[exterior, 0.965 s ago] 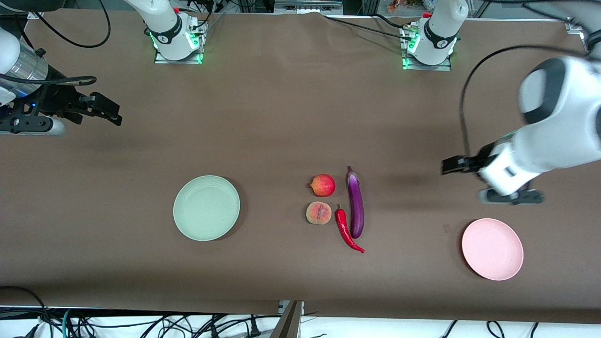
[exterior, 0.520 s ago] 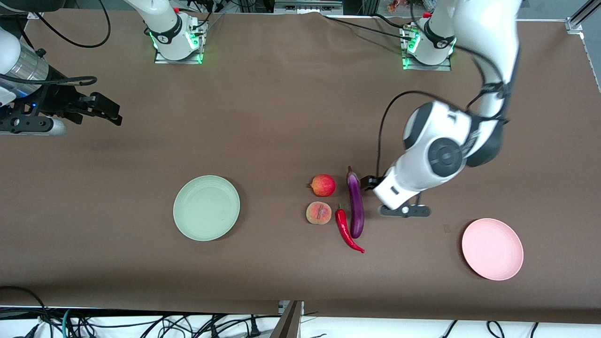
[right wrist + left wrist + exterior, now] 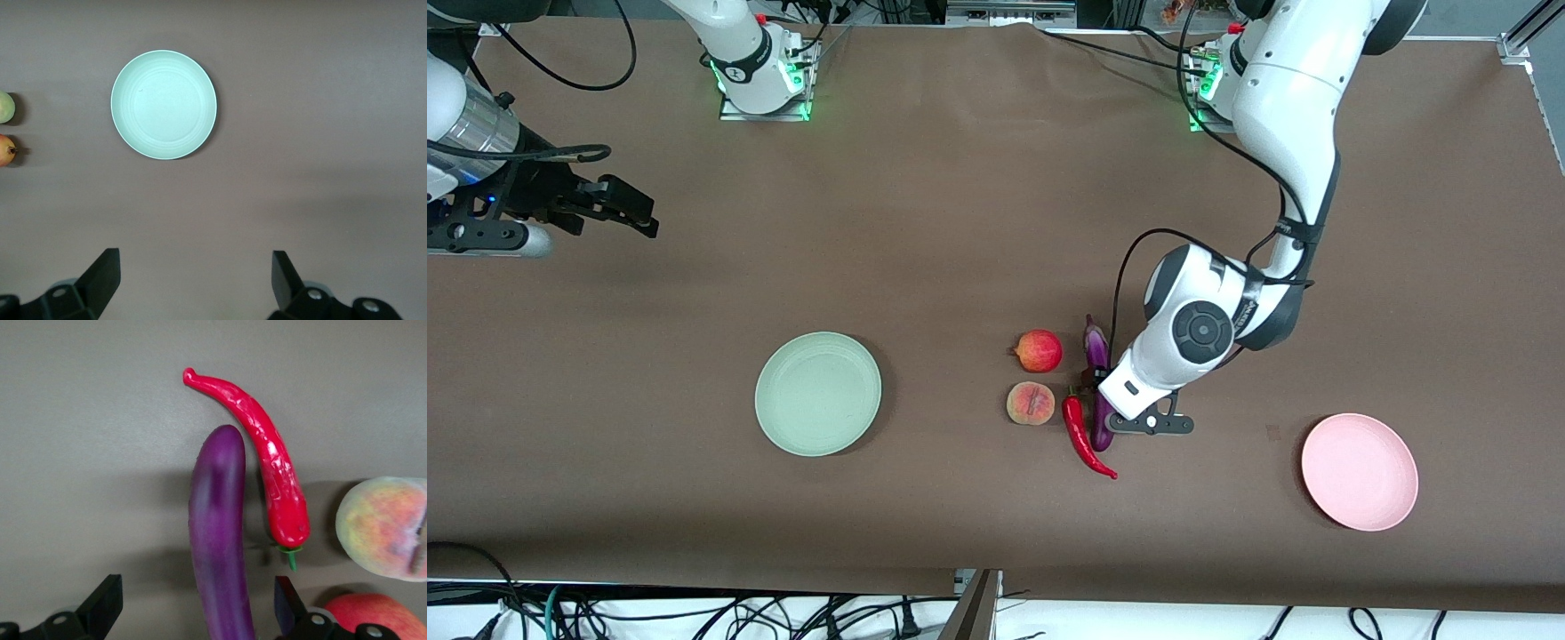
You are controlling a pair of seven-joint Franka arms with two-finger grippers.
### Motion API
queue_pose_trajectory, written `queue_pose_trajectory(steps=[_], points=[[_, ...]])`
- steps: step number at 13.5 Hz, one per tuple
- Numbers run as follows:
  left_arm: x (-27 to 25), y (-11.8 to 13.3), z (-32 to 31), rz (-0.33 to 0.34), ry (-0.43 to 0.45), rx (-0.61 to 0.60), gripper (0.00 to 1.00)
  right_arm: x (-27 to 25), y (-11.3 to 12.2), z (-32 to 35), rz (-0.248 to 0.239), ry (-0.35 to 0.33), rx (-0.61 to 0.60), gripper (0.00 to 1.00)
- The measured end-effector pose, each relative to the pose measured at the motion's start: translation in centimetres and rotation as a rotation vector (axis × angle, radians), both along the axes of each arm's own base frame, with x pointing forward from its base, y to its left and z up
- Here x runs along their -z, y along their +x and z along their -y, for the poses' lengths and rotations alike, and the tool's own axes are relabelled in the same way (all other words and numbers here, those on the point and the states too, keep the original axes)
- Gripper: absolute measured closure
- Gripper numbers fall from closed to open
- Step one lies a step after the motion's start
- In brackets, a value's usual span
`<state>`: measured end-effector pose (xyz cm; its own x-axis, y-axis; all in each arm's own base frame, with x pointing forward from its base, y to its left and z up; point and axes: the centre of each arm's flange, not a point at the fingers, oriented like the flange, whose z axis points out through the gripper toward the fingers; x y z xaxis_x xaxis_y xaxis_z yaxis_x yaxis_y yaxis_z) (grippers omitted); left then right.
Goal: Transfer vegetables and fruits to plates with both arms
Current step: 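Close the left gripper on the eggplant and lift it, then carry the eggplant with the left gripper onto the pink plate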
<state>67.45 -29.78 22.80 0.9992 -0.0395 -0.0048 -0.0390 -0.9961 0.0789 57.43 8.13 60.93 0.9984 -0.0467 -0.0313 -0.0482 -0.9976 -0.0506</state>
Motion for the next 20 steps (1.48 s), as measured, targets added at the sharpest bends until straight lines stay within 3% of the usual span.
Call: queue_pose_trajectory(steps=[5,9,13,16,20], points=[[2.6,-0.4,0.8,0.010,0.010,0.017,0.04,0.0,0.0,0.0,0.000,0.000,0.000,0.00],[4.2,-0.8,1.3,0.008,0.012,0.025,0.14,0.0,0.0,0.0,0.000,0.000,0.000,0.00],[4.4,-0.8,1.4,0.012,0.013,0.027,0.57,0.0,0.0,0.0,0.000,0.000,0.000,0.00],[3.4,0.8,-0.8,0.041,0.017,0.039,0.61,0.0,0.0,0.0,0.000,0.000,0.000,0.00],[-0.1,5.1,-13.4,0.035,0.027,0.126,0.62,0.0,0.0,0.0,0.000,0.000,0.000,0.00]])
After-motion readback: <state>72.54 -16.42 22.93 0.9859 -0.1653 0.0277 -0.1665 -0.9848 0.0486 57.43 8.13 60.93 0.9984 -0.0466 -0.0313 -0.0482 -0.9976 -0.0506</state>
